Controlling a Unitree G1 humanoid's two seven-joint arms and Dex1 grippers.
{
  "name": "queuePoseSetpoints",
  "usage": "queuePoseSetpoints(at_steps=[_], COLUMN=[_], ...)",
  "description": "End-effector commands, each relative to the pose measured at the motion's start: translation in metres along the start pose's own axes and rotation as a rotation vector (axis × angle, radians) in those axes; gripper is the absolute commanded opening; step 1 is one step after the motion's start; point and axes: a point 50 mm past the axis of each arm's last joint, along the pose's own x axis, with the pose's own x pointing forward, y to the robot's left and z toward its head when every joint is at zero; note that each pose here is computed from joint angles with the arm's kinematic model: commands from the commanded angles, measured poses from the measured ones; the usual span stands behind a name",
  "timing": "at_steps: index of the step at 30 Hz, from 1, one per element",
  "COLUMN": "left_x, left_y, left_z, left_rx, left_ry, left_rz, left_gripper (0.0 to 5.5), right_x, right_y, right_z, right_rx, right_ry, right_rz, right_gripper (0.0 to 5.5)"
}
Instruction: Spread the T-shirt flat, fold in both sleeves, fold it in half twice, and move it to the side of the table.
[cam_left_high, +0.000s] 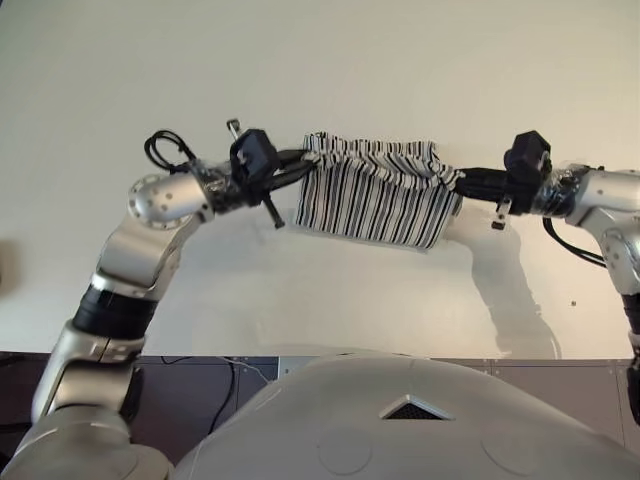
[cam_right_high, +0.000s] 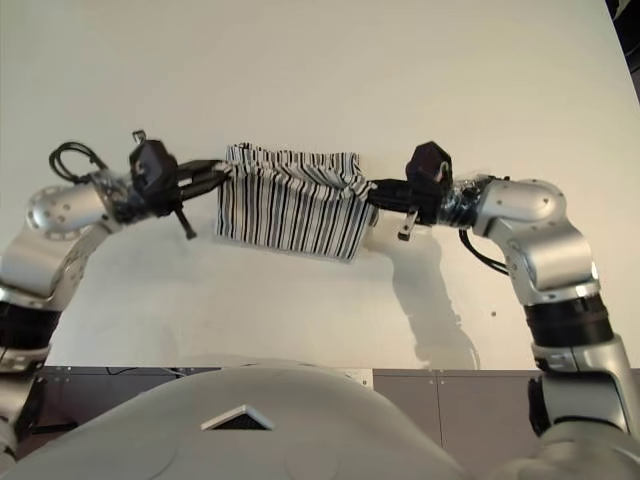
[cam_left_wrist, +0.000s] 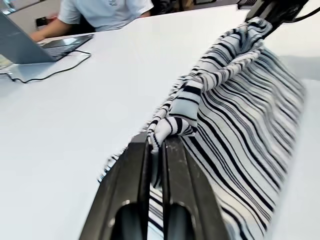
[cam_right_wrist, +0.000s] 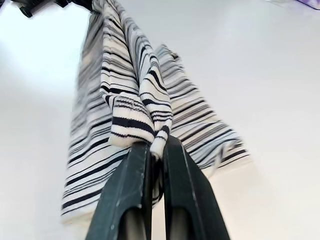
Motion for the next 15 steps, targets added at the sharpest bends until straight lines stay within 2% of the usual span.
queuePoseSetpoints(at_steps=[1,10,11,12,15], left_x=[0.01,0.027,0.031,0.034,0.04], left_y=[0.01,0.021,0.024,0.026,0.031], left_z=[-0.016,-0.034,-0.036,-0.038,-0.047], left_rx=[0.018,0.08,0.102,0.121,0.154], left_ry=[0.068,0.087,0.089,0.09,0.107], left_rz=[0.045,0.132,0.145,0.138,0.138], left_gripper=[0.12,0.12,0.12,0.51,0.93], right_x=[0.021,0.039,0.04,0.041,0.045], right_y=[-0.015,-0.028,-0.029,-0.031,-0.038], right_z=[0.0,-0.002,-0.003,-0.004,-0.006], right_rx=[-0.064,-0.12,-0.144,-0.157,-0.19], right_ry=[0.033,0.021,0.024,0.022,0.037], right_rz=[-0.052,-0.147,-0.157,-0.171,-0.224], right_gripper=[0.1,0.1,0.45,0.64,1.1])
